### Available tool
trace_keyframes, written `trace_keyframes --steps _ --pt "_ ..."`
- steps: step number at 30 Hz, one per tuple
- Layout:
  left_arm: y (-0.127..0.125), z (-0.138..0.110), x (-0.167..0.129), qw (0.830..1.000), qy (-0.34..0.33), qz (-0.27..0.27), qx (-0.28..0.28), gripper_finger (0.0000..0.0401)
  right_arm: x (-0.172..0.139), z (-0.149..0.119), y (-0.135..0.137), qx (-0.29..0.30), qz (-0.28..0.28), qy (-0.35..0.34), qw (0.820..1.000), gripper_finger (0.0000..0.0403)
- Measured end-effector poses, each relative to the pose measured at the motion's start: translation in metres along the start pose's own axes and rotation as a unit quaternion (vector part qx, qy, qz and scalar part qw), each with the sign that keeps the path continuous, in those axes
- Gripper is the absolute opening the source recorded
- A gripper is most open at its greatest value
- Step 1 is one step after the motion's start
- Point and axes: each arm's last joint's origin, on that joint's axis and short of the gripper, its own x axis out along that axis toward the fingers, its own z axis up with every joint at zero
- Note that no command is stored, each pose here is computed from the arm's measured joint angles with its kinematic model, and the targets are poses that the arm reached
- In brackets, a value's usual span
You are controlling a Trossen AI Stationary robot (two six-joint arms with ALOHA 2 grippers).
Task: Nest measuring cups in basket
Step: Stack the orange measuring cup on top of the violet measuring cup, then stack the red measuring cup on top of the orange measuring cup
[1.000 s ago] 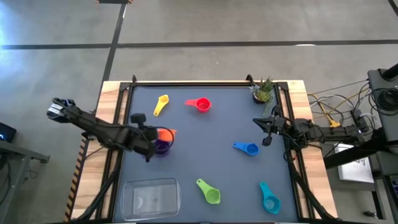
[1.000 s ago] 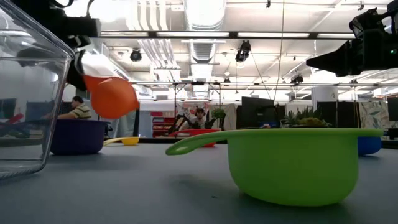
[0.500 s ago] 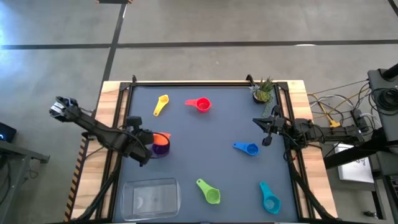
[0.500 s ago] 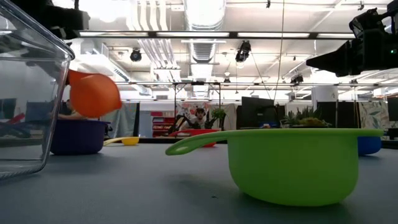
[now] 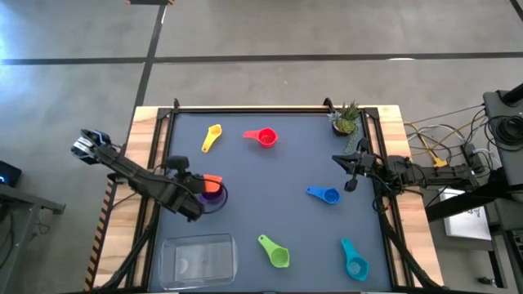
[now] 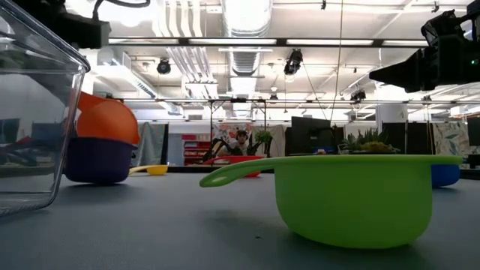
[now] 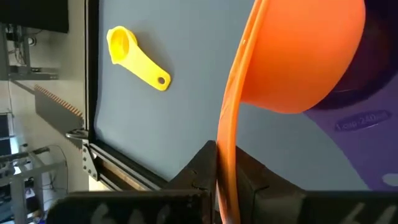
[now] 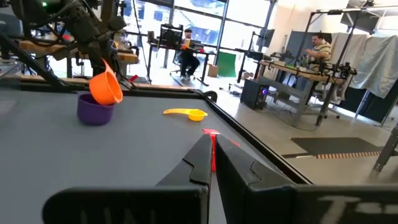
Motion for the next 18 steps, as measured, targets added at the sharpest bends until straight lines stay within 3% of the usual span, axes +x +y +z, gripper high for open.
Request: trace_keyframes --steps 5,18 --pt "0.000 0.006 -0.008 1.000 -0.014 -0.022 -0.006 0.0049 0.000 0.000 0.000 0.000 0.000 0.000 1.000 0.0009" --pt "0.004 0.021 -0.033 0.992 -0.016 -0.116 -0.056 0.0200 0.000 0.000 0.000 0.000 0.000 0.000 1.000 0.0009"
